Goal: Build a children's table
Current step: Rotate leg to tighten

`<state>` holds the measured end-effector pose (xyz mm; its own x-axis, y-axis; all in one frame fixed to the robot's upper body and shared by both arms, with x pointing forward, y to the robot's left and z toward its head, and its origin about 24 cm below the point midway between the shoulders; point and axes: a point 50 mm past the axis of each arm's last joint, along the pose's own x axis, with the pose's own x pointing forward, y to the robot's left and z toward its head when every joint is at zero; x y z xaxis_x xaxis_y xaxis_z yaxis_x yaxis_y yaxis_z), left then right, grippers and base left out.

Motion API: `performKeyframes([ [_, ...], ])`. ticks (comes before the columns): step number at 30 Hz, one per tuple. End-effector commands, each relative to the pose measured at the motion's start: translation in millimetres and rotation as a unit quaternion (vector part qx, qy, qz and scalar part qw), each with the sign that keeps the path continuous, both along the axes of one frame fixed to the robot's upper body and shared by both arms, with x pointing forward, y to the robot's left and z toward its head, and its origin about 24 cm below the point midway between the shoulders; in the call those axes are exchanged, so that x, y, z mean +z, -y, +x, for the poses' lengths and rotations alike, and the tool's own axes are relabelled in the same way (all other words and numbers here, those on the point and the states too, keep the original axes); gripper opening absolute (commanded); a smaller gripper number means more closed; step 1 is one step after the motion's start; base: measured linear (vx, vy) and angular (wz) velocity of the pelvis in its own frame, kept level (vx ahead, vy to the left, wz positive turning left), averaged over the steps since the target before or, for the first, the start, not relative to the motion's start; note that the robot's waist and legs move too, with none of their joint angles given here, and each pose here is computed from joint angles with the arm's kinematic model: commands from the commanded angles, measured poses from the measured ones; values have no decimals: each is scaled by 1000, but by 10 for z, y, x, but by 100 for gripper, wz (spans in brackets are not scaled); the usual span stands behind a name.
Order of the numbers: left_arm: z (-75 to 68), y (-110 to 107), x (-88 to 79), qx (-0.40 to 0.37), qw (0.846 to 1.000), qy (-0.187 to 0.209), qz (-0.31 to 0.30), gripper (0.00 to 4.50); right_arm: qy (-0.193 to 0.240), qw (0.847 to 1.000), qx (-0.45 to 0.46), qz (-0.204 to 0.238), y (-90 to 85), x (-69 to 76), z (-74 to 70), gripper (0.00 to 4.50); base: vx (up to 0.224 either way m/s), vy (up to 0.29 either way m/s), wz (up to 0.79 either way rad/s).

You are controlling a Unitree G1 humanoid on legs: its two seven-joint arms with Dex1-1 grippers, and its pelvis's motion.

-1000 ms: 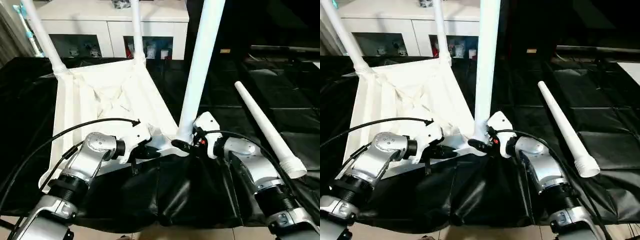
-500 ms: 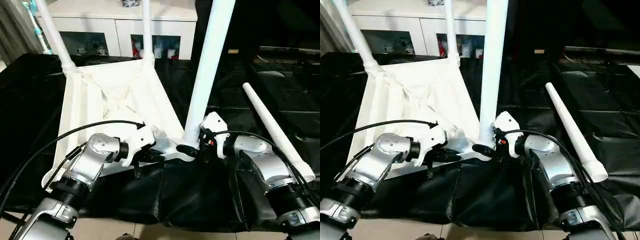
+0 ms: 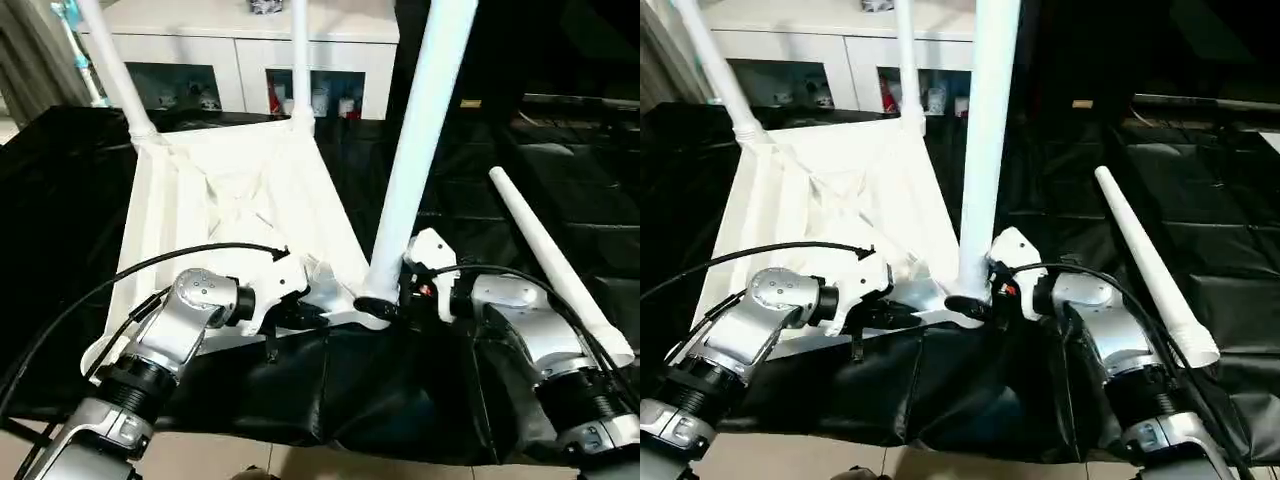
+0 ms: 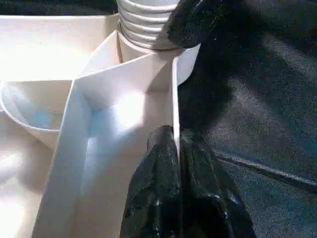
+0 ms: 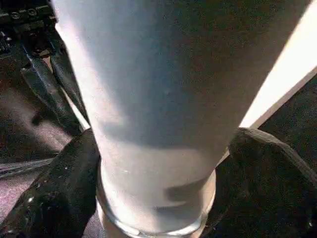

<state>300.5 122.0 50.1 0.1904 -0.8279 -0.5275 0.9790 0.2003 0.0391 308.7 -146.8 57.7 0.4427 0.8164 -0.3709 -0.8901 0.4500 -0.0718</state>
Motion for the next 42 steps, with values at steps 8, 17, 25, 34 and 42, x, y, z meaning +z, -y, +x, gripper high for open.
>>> performKeyframes([
  [8, -32, 51, 61, -31, 999, 1, -13, 0, -9, 1000, -18, 1, 39, -27, 5, 358, 0, 0, 0],
  [17, -45, 55, 41, -32, 999, -4, -11, 0, -13, 1000, -28, 1, 6, -83, 1, 281, 0, 0, 0],
  [25, -37, 44, 38, -29, 999, -7, -11, 0, -17, 999, -42, 1, -17, -115, 2, 271, 0, 0, 0],
  [34, -1, 53, 37, -5, 1000, -7, -14, 0, -15, 998, -66, 6, -78, -123, 46, 271, 0, 0, 0],
  [42, 204, 176, 23, 94, 996, 10, -10, 0, -25, 984, -177, 15, -330, -207, 172, 271, 0, 0, 0],
])
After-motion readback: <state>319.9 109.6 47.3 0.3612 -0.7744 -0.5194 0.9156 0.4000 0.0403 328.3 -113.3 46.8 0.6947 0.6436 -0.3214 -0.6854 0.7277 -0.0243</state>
